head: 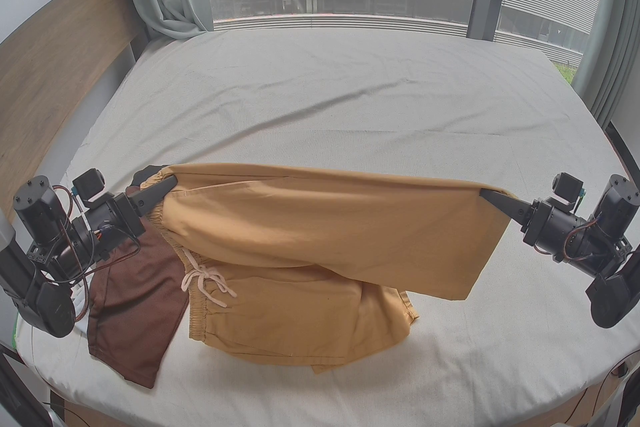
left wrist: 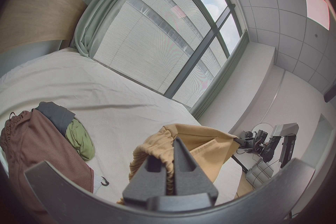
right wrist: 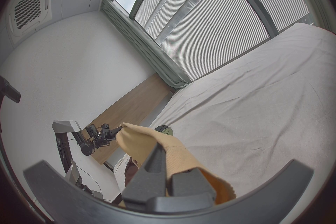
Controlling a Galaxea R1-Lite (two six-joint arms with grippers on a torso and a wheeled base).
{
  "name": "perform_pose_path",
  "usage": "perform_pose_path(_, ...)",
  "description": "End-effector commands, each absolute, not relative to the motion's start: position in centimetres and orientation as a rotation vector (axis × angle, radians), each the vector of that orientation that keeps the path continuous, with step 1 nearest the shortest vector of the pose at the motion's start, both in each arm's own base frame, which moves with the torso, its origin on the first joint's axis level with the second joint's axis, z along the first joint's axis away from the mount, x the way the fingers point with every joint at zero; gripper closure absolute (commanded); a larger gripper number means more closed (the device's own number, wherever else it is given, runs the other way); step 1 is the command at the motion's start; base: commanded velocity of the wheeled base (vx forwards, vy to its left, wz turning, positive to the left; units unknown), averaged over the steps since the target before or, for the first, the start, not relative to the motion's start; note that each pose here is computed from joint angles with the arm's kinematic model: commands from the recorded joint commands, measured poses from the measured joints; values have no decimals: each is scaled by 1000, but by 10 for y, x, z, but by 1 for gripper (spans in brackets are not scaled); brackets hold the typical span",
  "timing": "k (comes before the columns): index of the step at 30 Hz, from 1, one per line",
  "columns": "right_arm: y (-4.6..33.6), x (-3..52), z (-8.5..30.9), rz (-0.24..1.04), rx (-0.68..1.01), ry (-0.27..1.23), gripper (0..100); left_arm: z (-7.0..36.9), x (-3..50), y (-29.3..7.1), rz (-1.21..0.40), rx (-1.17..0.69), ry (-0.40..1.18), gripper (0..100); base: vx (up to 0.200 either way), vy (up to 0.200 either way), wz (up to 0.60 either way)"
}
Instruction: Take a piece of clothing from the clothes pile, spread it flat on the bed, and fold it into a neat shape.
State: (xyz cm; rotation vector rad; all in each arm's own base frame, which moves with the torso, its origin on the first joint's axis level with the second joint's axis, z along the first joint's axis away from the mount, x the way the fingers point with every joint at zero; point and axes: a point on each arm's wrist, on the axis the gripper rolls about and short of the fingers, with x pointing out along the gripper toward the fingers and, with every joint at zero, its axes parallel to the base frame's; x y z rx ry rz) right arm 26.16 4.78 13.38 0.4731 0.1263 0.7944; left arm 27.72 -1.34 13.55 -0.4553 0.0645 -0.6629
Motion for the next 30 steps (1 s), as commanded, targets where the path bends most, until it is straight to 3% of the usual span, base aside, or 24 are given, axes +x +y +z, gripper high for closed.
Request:
perform_pose_path(1,46,262,135,788,473,121,100,133,278,-13,-659,-458,71,100,0,0,0)
perform_pose_path(15,49,267,128,793,477,142,100,135,277,-13,-656,-455,62,100,0,0,0)
perform_pose_path(30,51,320,127,756,532,90,100,117,303,-14,-584,-471,84,100,0,0,0)
